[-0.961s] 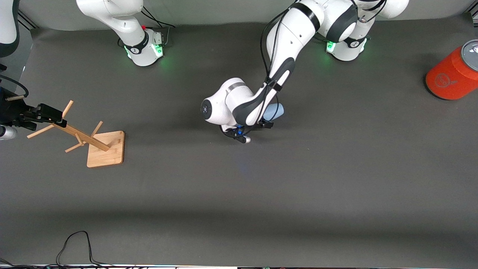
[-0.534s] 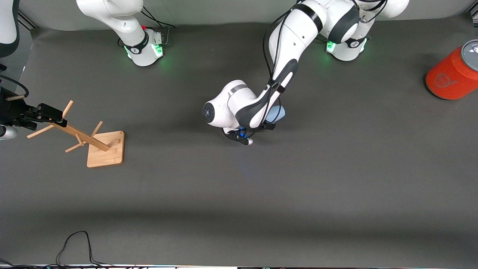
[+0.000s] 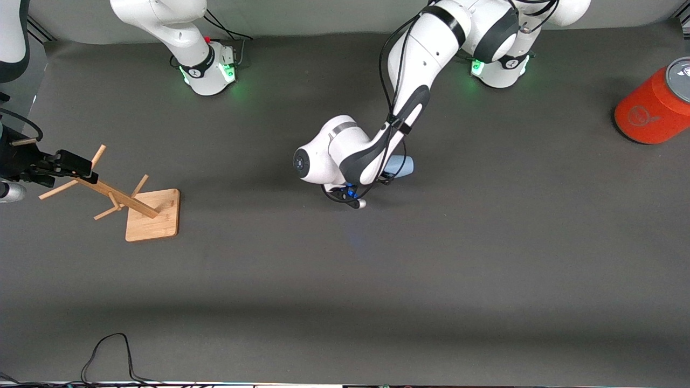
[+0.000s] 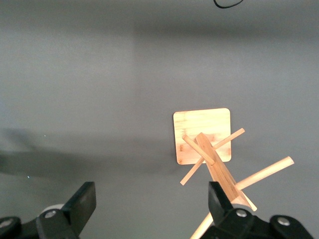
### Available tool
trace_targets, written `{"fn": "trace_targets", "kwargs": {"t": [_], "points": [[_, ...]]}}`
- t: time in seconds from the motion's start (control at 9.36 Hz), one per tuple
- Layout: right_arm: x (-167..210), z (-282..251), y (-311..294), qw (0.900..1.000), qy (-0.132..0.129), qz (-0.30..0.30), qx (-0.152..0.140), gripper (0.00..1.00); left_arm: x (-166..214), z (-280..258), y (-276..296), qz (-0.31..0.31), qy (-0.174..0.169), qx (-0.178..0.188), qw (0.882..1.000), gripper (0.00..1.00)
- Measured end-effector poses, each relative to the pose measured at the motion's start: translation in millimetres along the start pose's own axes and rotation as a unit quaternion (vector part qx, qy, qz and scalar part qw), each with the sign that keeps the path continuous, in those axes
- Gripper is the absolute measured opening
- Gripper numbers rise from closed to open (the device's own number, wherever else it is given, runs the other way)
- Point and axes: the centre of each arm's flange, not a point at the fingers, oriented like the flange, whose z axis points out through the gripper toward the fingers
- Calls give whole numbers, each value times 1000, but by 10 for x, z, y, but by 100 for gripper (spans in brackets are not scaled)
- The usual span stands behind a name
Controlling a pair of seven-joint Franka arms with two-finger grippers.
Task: Rotate and upright cup with both arms
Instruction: 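Grasp the blue cup by its rim with the left gripper, then rotate the blue cup upright and set it on the table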
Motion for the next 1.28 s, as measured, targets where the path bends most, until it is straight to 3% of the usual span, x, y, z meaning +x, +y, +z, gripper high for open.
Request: {"fn": "trace_targets", "kwargs": {"t": [0.11,0.43,0.64,0.85,1.07,1.28], "points": [[0,0,-1,1000,0,0,0,100,-18,-2,-18,10,-6,3,1000,8],[0,0,-4,1000,0,0,0,100,-14,22,-202,35,-22,20,999,8],[0,0,-5,1000,0,1,0,100,-52,-209,-753,13,-17,29,999,8],[0,1,-3,1000,0,1,0,100,-295,-773,-1450,-41,12,24,999,8],[0,4,-1,1000,-1,1,0,100,-686,-1376,-2024,-88,62,-6,994,8],[0,8,-2,1000,-1,1,0,100,-884,-1661,-2187,-157,99,-41,982,8]]}}
